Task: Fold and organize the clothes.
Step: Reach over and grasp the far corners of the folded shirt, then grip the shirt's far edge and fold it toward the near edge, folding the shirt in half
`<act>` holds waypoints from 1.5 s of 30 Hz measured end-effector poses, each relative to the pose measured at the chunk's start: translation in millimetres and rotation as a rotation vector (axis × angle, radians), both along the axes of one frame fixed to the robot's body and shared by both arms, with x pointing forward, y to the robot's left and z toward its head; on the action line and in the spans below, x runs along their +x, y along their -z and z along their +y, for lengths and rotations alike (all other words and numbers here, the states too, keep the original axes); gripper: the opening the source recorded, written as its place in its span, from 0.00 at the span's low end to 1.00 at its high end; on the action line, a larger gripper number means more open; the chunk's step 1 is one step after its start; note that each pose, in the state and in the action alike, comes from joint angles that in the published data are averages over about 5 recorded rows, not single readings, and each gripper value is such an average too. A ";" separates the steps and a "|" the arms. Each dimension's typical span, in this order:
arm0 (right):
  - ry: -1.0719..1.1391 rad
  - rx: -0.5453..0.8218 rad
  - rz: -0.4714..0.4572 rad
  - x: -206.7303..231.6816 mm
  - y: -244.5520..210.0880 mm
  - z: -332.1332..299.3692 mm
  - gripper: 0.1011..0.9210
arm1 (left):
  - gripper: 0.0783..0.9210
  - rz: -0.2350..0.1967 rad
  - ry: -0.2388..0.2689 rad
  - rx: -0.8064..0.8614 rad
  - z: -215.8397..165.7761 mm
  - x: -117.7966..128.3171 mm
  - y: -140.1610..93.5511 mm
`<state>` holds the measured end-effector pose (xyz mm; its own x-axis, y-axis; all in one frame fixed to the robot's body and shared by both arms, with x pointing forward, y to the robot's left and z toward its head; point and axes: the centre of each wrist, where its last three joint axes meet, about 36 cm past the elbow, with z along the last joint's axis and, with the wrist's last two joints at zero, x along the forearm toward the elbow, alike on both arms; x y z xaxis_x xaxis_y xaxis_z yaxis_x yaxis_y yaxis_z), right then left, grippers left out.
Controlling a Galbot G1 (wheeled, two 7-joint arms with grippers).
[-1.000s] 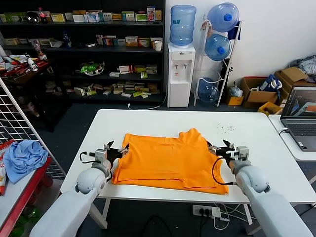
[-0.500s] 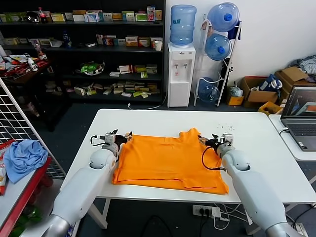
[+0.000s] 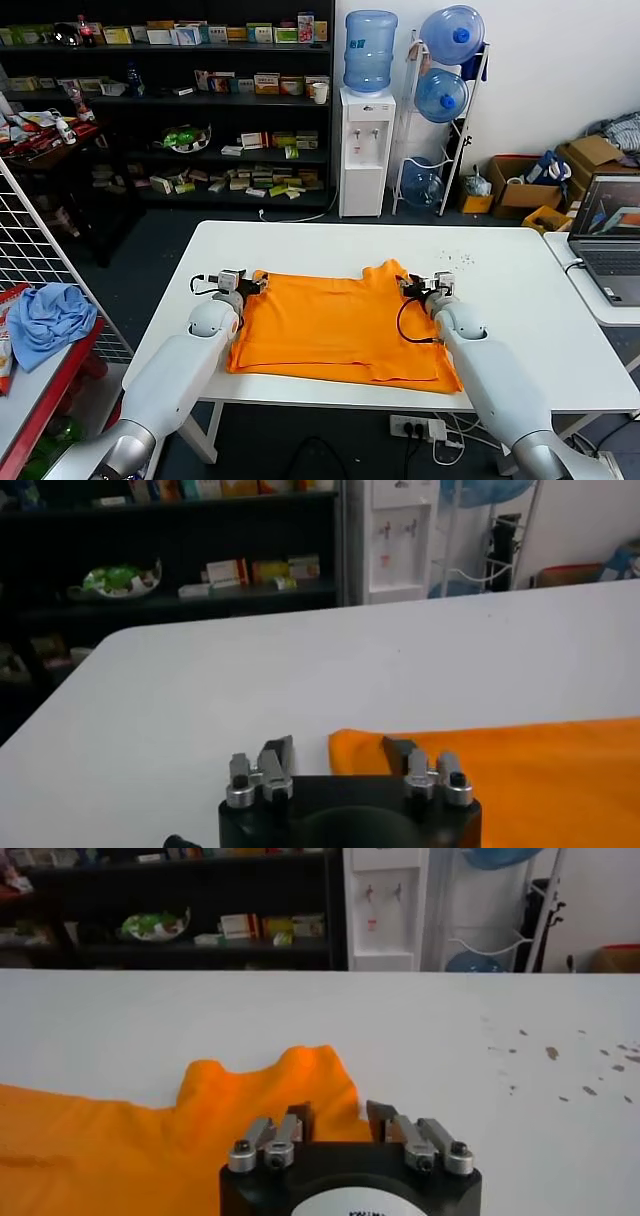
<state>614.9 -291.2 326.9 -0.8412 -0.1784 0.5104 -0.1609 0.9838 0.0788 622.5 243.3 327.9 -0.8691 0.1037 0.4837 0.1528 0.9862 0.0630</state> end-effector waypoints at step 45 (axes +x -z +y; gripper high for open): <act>-0.036 -0.176 -0.029 -228.9 -38.2 -1.0 0.06 | 0.02 -0.067 0.144 0.018 32.0 -207.2 -17.5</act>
